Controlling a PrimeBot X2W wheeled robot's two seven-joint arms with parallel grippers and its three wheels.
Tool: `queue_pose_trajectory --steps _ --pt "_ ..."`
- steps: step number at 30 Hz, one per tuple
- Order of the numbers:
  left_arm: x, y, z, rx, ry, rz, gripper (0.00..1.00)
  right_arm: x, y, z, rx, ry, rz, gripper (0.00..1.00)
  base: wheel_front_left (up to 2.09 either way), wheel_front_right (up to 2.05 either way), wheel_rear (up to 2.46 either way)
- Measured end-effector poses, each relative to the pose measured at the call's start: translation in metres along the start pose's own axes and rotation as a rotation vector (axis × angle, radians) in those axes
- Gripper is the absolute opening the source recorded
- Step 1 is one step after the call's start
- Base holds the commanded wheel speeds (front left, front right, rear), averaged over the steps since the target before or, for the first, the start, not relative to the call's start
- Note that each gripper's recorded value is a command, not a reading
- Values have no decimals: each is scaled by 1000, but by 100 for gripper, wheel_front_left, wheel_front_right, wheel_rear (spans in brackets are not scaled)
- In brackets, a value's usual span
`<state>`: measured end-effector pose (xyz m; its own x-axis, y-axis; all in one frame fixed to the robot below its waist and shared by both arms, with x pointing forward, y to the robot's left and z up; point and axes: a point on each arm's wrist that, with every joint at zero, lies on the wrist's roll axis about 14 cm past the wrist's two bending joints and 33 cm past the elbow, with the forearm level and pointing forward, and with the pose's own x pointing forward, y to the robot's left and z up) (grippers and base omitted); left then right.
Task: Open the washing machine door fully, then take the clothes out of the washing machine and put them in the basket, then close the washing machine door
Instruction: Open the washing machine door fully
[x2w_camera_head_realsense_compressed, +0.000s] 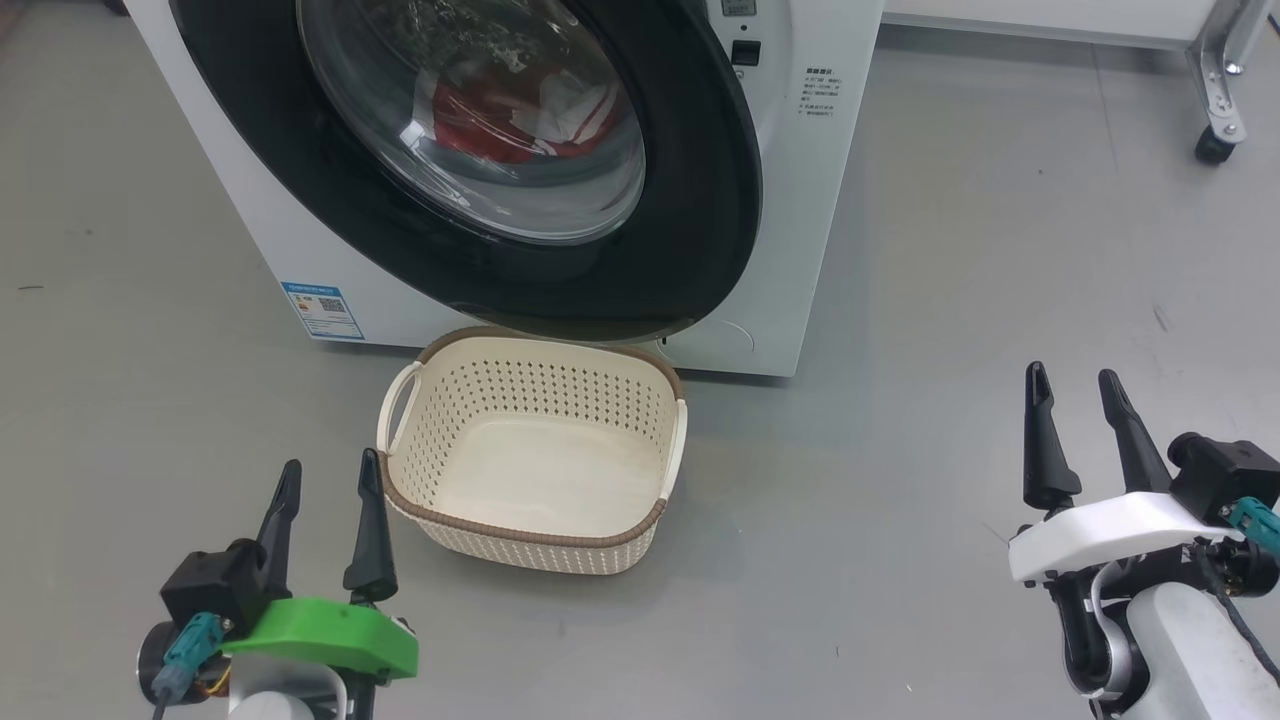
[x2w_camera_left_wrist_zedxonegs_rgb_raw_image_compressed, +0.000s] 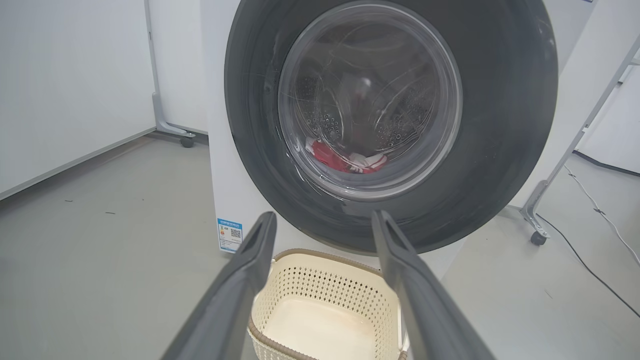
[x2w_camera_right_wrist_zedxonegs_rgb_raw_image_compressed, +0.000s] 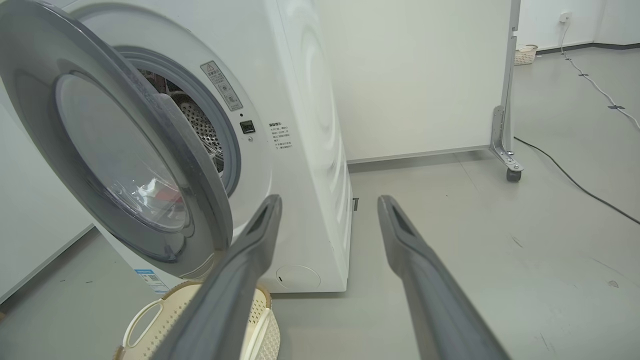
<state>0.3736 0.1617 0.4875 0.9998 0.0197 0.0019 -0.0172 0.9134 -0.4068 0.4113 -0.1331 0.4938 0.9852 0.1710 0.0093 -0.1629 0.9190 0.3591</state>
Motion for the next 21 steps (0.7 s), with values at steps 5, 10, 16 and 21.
queue_pose_trajectory --steps 5,10,16,21 --pt "0 -2 -3 0 7 -5 100 1 -2 1 -32 1 8 100 0 0 0" --pt "1 -4 -8 0 23 -12 100 7 -3 5 -54 -6 22 100 0 0 0" --pt "3 -2 -16 0 47 -5 100 31 5 18 -55 -25 73 100 0 0 0" --pt "5 -4 -25 -2 74 -16 100 53 5 29 -24 -38 91 100 0 0 0"
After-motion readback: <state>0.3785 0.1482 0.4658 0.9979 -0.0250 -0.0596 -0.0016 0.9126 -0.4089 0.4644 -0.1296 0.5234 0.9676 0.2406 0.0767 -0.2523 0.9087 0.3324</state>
